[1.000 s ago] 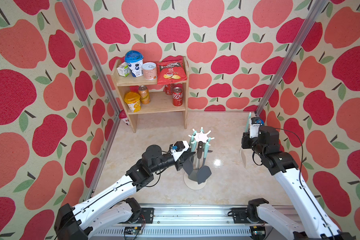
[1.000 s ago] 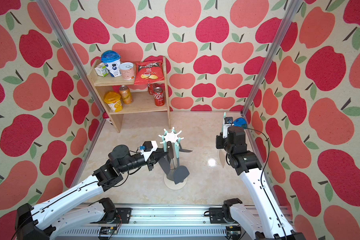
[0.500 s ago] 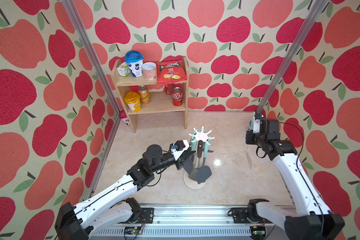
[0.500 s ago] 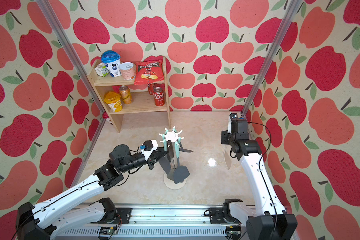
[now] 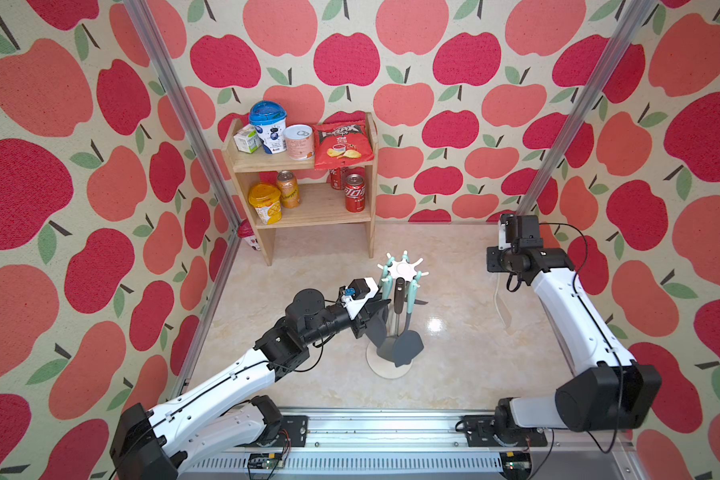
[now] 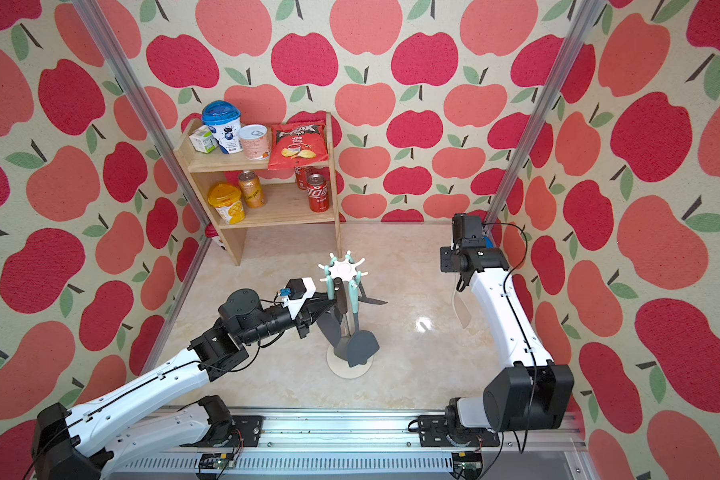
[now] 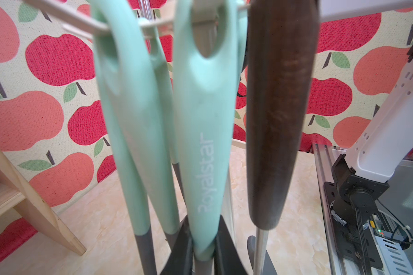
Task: Take the spatula off the kitchen utensil rack
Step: Place the spatula at the center of the board.
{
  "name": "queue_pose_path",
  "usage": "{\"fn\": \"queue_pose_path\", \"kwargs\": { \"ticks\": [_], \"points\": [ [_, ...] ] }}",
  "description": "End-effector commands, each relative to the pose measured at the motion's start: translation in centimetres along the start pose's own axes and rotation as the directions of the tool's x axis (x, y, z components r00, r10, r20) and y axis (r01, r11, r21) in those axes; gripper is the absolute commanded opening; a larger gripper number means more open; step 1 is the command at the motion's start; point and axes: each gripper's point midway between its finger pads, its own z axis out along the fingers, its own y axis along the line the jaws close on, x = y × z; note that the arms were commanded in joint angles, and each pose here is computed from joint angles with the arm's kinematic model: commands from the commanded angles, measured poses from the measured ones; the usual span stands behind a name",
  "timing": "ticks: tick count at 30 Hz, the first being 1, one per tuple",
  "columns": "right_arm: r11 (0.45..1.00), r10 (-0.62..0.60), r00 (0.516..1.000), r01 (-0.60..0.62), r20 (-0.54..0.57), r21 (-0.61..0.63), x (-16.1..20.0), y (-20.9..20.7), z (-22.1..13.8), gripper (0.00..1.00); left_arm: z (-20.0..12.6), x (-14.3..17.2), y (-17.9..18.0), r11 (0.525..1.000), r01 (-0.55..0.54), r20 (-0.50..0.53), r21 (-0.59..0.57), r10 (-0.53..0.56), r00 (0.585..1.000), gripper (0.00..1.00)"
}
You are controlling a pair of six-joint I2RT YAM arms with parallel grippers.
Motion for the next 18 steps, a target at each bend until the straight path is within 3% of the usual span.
{"fn": "queue_pose_path", "kwargs": {
  "ticks": [1, 5, 18],
  "points": [
    [0.995, -0.036, 0.998, 0.04, -0.043, 0.096, 0.5, -1.9, 0.3, 0.0, 0.3, 5.2, 0.6, 0.998, 0.044, -0.174, -0.037, -0.049, 0.984, 0.0],
    [0.986, -0.055, 0.989, 0.076, -0.138, 0.151, 2.3, -3.2, 2.4, 0.0, 0.3, 5.2, 0.5, 0.999, 0.046, -0.172, -0.03, -0.05, 0.984, 0.0],
    [0.968, -0.064, 0.962, 0.125, -0.264, 0.219, 5.7, -4.4, 7.5, 0.0, 0.5, 5.3, 0.3, 0.999, 0.046, -0.179, -0.02, -0.049, 0.983, 0.0]
  ]
}}
